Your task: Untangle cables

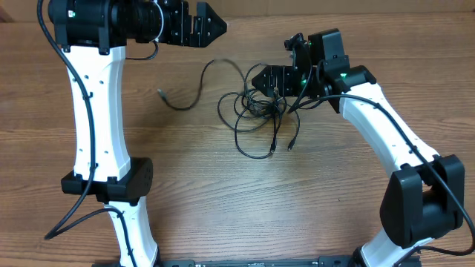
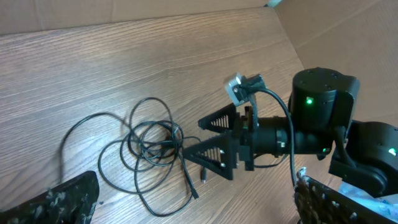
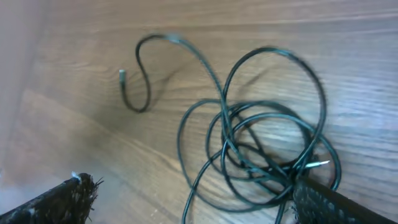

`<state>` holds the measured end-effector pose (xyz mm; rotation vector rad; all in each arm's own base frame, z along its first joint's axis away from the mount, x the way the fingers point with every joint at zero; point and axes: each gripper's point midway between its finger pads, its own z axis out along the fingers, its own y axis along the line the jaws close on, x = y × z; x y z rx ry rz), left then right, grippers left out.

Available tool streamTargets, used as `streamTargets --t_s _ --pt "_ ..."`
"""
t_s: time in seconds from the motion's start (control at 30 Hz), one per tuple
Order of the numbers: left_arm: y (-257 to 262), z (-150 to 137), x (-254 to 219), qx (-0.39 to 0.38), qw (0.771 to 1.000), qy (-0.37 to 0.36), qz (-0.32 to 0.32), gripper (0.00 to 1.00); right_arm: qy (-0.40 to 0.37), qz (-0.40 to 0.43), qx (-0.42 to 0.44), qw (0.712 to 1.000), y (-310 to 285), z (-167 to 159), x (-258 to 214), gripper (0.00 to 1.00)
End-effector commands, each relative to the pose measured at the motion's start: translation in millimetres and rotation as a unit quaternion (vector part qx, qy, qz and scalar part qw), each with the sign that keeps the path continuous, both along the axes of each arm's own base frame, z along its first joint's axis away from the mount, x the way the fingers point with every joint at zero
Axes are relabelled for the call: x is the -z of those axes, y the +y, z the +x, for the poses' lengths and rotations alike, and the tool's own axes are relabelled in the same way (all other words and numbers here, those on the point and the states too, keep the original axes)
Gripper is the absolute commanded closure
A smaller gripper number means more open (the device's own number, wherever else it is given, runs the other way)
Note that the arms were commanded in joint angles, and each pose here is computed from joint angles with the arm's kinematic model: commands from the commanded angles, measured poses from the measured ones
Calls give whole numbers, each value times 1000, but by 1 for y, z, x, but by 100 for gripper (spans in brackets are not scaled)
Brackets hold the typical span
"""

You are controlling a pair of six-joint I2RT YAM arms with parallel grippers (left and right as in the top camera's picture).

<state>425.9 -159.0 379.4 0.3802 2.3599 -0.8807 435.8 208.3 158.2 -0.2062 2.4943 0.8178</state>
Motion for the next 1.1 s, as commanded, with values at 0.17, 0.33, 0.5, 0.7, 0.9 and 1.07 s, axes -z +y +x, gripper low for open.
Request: streamTargets --t_s 0.17,0.33,0.5,0.7,0.9,1.07 --pt "16 -27 -36 -32 996 -62 48 0 91 -31 127 987 3 -13 63 0" --pt "27 -25 -24 -82 991 -44 94 0 206 11 299 932 -3 -22 98 0" --pt "21 -27 -21 -80 989 -47 112 0 279 83 467 835 -11 -22 107 0" --pt "13 -31 -19 -72 989 -45 119 0 270 110 526 799 -12 -8 120 5" --pt "12 -35 -15 -60 989 -41 130 0 283 88 522 800 -4 -14 147 13" --pt "15 -36 -13 -63 988 -38 136 0 296 69 516 801 4 -24 164 30"
